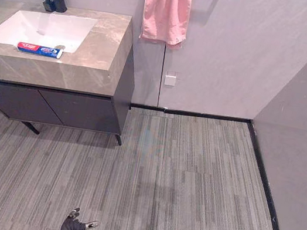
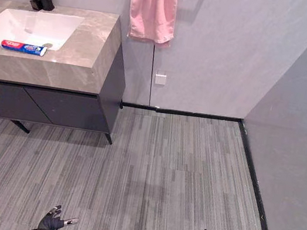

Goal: Organize washtable

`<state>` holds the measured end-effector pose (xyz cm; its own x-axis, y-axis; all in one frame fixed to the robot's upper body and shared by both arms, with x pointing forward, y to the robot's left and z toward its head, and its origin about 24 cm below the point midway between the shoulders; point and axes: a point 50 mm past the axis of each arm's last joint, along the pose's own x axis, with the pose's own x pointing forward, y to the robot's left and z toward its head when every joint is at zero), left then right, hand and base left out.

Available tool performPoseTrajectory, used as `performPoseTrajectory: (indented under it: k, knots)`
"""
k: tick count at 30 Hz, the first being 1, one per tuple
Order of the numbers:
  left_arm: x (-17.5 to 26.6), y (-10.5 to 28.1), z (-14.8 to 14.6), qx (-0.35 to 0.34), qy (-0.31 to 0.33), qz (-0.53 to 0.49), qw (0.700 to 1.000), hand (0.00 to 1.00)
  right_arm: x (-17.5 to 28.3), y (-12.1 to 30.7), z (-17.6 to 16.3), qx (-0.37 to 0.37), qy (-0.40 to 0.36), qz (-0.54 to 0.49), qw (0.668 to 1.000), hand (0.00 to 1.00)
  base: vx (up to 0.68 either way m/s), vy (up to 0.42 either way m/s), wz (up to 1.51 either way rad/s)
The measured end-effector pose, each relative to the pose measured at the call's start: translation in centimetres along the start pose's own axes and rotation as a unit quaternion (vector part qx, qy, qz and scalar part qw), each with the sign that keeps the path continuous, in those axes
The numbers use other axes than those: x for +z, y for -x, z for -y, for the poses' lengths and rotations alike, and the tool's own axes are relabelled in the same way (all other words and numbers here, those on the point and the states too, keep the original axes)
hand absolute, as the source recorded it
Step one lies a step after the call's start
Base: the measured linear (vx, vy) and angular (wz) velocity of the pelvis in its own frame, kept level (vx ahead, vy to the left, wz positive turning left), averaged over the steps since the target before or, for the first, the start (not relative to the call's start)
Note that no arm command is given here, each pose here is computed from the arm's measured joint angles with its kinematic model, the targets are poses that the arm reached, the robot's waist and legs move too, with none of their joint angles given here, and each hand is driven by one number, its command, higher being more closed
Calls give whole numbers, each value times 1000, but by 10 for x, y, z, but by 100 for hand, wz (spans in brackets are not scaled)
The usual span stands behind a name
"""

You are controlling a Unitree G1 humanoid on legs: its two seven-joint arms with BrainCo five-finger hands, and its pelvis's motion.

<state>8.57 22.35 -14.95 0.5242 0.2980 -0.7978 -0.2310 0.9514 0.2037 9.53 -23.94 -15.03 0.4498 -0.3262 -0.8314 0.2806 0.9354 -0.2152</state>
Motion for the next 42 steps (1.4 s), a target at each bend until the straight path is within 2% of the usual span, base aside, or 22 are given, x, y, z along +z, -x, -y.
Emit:
performPoseTrajectory:
  k: [33, 42]
  knots:
    - [0, 0, 6, -11, 3, -2, 1000, 0, 10, -2, -13, 5, -16, 11, 1000, 0, -2, -2, -7]
    - [28, -6, 10, -21, -7, 45, 999, 0, 17, -3, -16, 7, -29, 18, 999, 0, 139, 66, -13]
